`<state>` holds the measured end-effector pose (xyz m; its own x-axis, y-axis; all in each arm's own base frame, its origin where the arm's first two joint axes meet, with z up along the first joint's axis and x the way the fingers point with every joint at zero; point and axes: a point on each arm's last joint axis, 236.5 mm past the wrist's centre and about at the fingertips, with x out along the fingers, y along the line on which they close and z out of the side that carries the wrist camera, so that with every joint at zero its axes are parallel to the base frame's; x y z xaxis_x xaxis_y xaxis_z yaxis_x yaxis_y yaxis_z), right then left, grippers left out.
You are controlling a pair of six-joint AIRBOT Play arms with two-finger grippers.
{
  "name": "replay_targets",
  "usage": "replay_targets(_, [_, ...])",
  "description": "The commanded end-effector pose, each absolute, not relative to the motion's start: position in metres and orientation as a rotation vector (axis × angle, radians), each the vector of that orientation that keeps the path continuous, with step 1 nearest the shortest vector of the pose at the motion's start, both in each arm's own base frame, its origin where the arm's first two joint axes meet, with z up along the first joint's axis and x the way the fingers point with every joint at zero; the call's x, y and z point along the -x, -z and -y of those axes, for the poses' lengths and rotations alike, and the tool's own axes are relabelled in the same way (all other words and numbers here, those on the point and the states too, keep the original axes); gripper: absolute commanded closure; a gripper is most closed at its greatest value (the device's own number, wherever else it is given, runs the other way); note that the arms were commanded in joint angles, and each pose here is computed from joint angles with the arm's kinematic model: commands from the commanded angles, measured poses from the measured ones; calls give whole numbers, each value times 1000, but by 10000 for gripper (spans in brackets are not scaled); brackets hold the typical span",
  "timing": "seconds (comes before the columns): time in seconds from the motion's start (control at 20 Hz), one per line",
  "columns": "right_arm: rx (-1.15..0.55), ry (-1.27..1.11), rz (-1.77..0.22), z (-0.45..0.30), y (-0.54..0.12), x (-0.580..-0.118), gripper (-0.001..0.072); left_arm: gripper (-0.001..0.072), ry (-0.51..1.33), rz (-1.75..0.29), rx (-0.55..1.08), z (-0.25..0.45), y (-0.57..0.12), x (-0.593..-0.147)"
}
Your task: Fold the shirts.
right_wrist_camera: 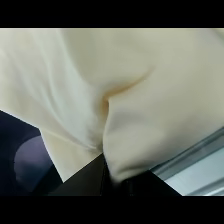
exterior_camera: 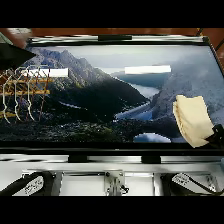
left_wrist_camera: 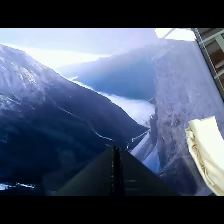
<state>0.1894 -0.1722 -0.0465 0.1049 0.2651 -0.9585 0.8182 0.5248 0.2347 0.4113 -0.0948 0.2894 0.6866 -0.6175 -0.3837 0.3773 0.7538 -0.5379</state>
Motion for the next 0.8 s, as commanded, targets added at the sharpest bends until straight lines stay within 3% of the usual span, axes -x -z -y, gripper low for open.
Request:
replay_targets(0.0, [-957,639,-1490,153,66,-146,651,676,590,-589,443,102,-285,-416])
replay_targets(0.6, [-824,714,-1531,162,87,-116,648,676,592,-592,443,102,-285,-415])
replay_targets(0.65, [-836,725,-1528,162,87,-116,553,676,592,-592,442,102,-285,-415])
replay_targets(0.7, [-839,718,-1540,159,87,-115,281,675,592,-592,442,102,-285,-415])
replay_targets(0.75, [-827,681,-1574,154,86,-111,183,675,592,-592,443,102,-285,-415])
